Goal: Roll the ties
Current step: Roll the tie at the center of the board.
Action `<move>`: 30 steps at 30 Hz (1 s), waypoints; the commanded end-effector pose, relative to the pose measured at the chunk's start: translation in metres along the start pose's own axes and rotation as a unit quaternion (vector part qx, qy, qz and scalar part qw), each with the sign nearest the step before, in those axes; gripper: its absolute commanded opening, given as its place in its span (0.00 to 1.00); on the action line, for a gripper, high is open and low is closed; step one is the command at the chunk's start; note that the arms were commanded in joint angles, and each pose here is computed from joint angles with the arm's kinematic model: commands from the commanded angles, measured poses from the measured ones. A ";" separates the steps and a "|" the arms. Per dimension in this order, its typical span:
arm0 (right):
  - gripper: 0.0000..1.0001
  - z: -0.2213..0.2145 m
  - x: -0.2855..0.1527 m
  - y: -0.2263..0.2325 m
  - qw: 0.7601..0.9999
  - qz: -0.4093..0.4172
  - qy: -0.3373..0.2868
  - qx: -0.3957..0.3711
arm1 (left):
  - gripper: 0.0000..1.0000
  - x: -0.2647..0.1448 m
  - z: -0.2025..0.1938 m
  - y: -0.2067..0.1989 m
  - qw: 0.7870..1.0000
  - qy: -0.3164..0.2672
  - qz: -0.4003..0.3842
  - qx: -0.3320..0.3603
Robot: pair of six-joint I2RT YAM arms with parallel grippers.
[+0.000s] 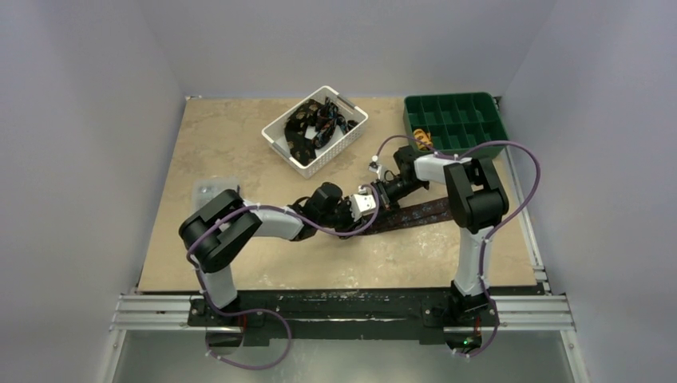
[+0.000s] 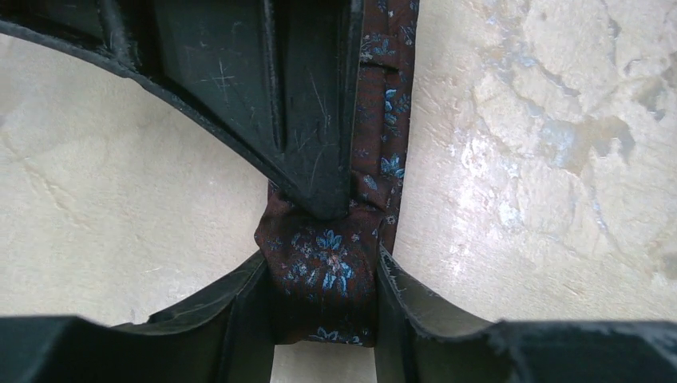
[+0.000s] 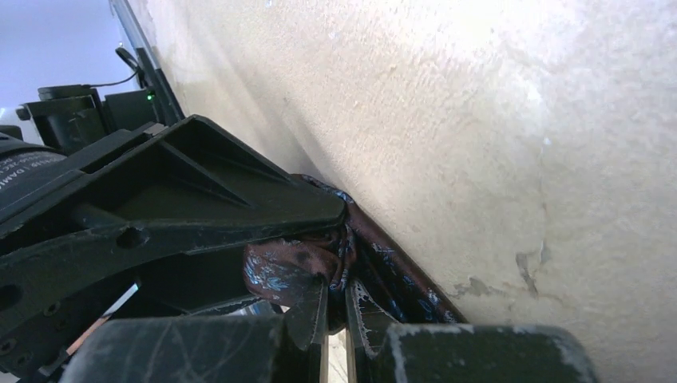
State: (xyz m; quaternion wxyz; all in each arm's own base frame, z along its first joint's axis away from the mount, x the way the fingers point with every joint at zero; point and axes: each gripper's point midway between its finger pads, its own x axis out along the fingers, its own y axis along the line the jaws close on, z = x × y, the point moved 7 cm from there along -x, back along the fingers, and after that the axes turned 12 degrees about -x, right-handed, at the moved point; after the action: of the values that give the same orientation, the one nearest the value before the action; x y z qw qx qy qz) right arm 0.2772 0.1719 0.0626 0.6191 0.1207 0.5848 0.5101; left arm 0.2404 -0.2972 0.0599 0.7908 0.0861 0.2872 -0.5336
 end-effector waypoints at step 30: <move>0.51 0.040 -0.003 0.034 0.996 0.040 -0.069 -0.039 | 0.32 -0.023 -0.017 0.012 0.987 0.158 -0.005 0.038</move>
State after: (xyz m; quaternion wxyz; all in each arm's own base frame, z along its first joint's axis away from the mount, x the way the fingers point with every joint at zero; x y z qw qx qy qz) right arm 0.2987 0.1921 0.0991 0.6530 0.1372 0.5211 0.5322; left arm 0.2516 -0.2771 0.0735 0.7595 0.1960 0.3263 -0.5275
